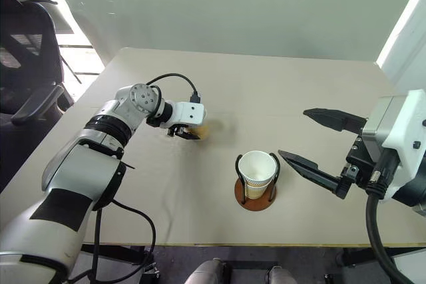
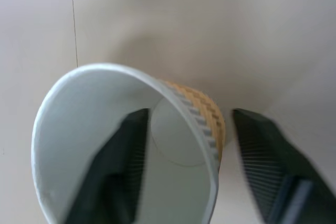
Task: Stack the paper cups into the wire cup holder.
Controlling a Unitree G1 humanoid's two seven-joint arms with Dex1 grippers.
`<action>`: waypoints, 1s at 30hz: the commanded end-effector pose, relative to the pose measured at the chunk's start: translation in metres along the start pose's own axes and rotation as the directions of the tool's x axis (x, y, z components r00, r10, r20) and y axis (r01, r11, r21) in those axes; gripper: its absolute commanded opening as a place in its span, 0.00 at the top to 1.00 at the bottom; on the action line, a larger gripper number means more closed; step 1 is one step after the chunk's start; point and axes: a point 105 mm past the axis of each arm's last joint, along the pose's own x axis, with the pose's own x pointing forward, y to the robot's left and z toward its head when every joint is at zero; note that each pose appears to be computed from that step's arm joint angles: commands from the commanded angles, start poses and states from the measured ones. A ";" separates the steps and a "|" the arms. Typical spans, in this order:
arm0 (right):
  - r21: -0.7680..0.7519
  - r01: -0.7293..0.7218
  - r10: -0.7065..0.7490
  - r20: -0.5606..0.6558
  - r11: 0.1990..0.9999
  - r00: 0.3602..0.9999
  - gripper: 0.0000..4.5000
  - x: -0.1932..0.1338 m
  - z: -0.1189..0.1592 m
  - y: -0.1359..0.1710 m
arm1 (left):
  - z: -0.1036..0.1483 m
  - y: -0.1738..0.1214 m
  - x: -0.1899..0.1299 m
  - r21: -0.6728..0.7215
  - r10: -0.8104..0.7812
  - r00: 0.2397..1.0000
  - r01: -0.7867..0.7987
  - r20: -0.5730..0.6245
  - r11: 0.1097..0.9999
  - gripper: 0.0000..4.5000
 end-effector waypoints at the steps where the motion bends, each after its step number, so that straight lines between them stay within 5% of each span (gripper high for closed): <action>1: -0.029 0.017 -0.016 0.017 0.999 1.000 0.17 -0.003 0.007 -0.002 | 0.004 0.007 -0.007 0.010 0.029 0.999 -0.029 0.016 1.000 0.73; 5: -0.026 0.016 -0.016 0.010 1.000 1.000 0.17 -0.003 0.005 -0.002 | 0.006 0.008 -0.012 0.023 0.018 0.999 -0.018 0.037 1.000 0.99; 16: -0.024 0.012 -0.012 0.005 1.000 1.000 0.17 -0.002 0.001 -0.004 | 0.022 0.022 -0.041 0.070 0.017 0.993 -0.026 0.116 0.997 0.99; 20: -0.029 0.014 -0.013 0.005 0.999 1.000 0.17 -0.004 0.001 -0.005 | 0.069 0.030 -0.063 0.144 -0.069 0.946 0.024 0.317 0.989 0.99; 25: -0.046 0.016 -0.016 0.015 0.999 1.000 0.17 -0.004 0.004 -0.007 | 0.154 0.045 -0.093 0.260 -0.133 0.794 -0.032 0.593 0.965 0.99; 30: -0.063 0.034 -0.034 0.008 0.997 0.999 0.17 -0.007 0.006 -0.009 | 0.211 0.021 -0.118 0.439 -0.329 0.648 -0.009 0.687 0.898 0.99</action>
